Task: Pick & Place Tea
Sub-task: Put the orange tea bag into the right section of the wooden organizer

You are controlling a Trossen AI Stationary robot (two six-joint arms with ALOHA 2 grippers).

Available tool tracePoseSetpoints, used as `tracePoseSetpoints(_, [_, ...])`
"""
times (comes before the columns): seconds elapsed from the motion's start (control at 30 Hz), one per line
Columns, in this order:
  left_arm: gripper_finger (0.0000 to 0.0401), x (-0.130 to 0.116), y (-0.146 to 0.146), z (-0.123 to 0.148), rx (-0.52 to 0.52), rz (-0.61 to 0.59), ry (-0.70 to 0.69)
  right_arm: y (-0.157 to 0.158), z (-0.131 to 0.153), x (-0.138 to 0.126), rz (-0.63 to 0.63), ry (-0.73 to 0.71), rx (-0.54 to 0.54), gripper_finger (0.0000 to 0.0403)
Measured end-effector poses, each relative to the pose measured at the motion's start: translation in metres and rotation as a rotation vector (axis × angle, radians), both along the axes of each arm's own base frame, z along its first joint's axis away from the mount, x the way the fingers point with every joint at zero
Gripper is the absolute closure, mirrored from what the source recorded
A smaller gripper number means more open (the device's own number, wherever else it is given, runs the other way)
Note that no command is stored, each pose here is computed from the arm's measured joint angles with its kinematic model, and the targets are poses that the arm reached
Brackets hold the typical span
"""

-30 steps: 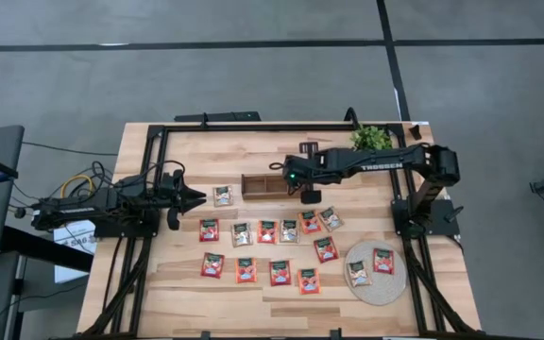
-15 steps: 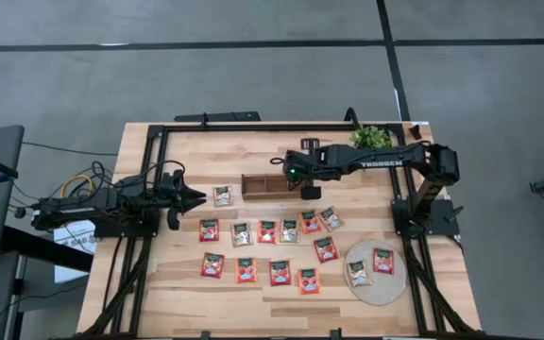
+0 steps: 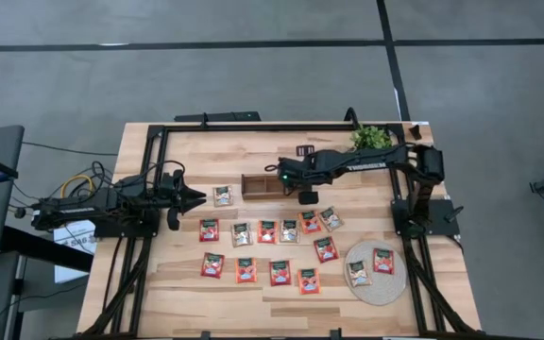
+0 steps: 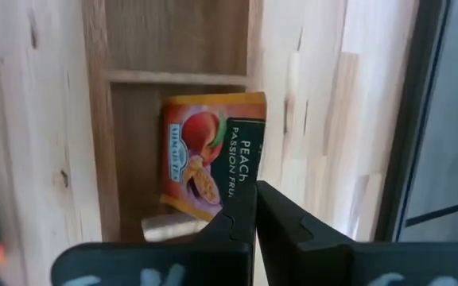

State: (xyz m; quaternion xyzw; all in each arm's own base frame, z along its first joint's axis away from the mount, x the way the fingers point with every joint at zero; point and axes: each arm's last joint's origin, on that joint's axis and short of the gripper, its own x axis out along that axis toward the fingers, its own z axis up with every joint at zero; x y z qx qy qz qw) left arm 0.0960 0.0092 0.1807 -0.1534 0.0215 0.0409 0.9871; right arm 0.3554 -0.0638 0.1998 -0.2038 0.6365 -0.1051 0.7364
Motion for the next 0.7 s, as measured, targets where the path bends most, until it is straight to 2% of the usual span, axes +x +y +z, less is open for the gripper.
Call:
tracePoseSetpoints(0.53, [0.0318,0.0,0.0,0.0,0.0,0.0,0.0,-0.0008,0.0005,-0.0015,-0.003,0.009,0.001,0.0401])
tracePoseSetpoints(0.7, [0.0318,0.0,0.0,0.0,0.0,0.0,0.0,-0.0023,0.0005,-0.0017,-0.007,0.008,0.005,0.0376])
